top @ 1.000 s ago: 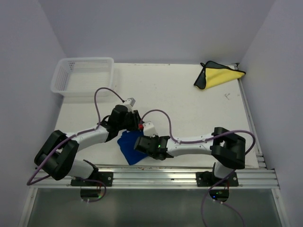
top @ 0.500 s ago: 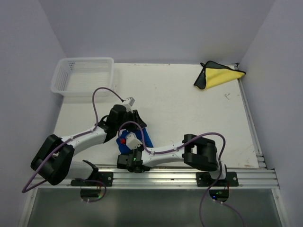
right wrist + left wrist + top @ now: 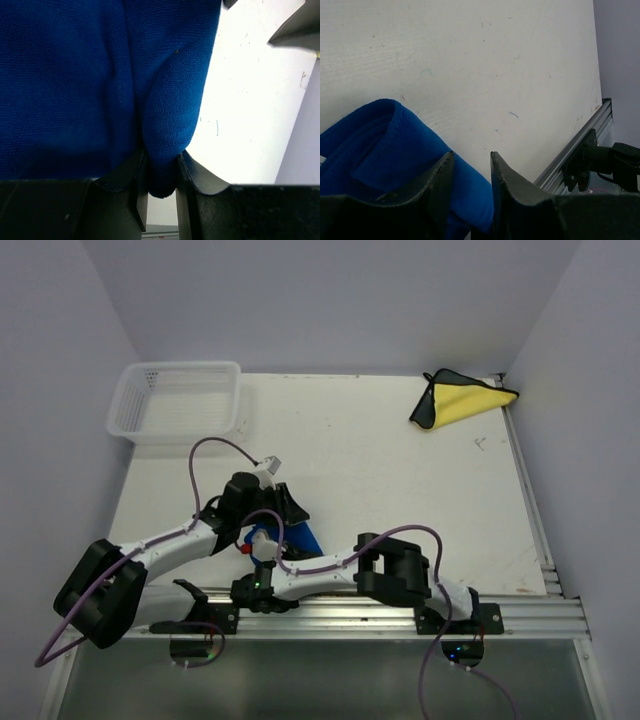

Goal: Roll the towels
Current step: Roll the towel

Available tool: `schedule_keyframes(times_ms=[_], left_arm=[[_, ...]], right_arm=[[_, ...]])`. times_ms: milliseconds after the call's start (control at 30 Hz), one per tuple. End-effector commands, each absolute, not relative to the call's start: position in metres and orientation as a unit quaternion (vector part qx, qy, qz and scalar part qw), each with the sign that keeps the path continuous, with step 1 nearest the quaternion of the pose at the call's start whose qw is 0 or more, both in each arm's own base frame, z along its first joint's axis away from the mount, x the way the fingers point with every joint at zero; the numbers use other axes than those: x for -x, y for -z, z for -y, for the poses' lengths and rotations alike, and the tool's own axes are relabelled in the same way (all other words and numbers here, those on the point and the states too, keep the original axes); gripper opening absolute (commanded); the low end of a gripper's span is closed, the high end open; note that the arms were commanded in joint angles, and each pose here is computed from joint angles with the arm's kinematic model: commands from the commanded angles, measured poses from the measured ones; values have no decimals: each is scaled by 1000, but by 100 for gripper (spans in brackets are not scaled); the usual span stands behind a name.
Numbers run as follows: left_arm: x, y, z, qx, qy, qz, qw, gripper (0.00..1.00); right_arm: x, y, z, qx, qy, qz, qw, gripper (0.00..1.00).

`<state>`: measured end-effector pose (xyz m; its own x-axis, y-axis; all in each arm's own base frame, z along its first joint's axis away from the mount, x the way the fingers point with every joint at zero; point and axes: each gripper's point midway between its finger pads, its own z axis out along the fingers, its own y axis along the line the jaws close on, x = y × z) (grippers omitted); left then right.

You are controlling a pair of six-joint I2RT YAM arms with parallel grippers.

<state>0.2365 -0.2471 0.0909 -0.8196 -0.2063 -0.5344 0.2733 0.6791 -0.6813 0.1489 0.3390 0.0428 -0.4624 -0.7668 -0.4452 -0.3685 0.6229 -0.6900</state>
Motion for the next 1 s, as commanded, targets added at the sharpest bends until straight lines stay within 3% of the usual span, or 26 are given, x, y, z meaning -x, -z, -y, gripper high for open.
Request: schedule_keyframes(times_ms=[0,300,400,467,767,967], left_arm=[[-223,-87,256,-25,424,-857,290,39],[-213,-54,251,-26,408,-872,270,39],[-213,-38,245,-24,386,-882,267,39],[-214,-23,238,-19,363,-893,267,39],[-211,-6,230,-8,353,-898,260,37],[-211,1,229,-6,347,-902,255,37]], right_arm=[[-155,-49,-341,351,285,-802,392,13],[-151,-39,-344,370,294,-795,380,15],[-150,-39,-346,369,287,-799,380,21],[-149,-39,-344,368,286,-800,379,30],[-146,-47,-329,326,240,-824,397,46],[-140,-66,-326,274,150,-855,414,61]])
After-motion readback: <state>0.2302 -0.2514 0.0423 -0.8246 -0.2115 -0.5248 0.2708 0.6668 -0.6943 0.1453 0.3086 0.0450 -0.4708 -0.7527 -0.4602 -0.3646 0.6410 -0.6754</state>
